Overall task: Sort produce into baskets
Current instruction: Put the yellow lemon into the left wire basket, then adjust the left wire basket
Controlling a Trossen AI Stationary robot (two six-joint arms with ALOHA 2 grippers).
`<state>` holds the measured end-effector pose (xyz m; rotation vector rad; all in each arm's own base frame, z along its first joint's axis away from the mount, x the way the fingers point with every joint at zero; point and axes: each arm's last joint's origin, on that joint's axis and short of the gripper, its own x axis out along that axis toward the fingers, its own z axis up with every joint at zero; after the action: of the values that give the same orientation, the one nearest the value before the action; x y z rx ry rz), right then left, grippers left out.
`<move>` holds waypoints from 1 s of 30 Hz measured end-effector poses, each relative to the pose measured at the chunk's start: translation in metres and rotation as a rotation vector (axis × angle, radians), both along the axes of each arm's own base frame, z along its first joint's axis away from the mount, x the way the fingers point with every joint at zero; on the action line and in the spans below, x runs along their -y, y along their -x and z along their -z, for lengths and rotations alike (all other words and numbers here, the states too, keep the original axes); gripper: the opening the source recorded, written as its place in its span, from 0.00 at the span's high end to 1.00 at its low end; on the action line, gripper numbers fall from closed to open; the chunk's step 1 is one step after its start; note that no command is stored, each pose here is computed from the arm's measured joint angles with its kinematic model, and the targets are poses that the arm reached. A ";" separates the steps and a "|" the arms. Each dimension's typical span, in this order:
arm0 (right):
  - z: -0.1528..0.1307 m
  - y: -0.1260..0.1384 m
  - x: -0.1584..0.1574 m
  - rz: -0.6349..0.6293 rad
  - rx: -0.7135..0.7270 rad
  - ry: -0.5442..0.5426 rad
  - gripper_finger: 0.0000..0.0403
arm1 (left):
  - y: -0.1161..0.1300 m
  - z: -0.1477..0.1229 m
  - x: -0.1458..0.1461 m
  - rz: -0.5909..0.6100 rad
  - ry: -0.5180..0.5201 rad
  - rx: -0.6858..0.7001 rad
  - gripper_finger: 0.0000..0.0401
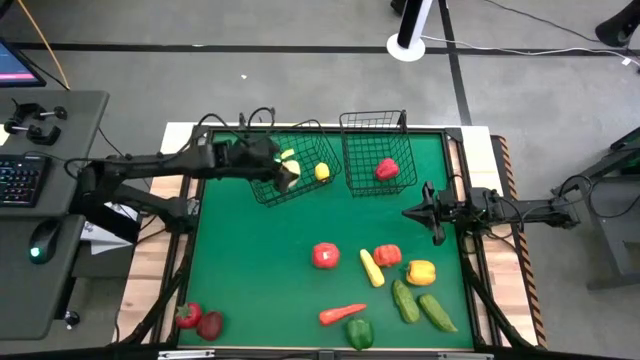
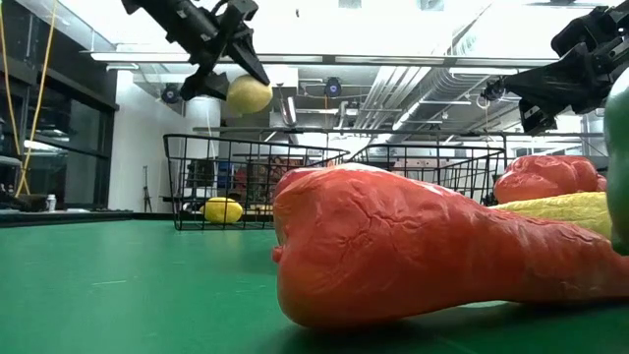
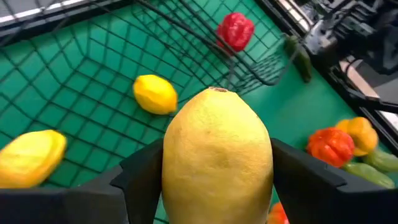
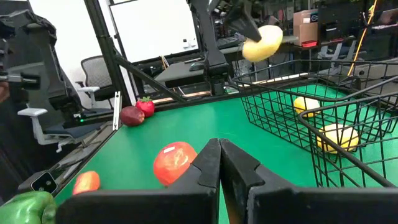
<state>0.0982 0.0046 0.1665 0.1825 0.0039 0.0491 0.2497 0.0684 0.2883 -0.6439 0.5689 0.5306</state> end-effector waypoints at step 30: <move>0.000 0.000 0.000 0.000 0.000 0.000 1.00 | 0.008 0.026 -0.006 0.033 -0.155 -0.377 0.96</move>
<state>0.0982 0.0046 0.1664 0.1825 0.0039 0.0491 0.2419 0.0746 0.2624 -0.3868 0.8818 0.6632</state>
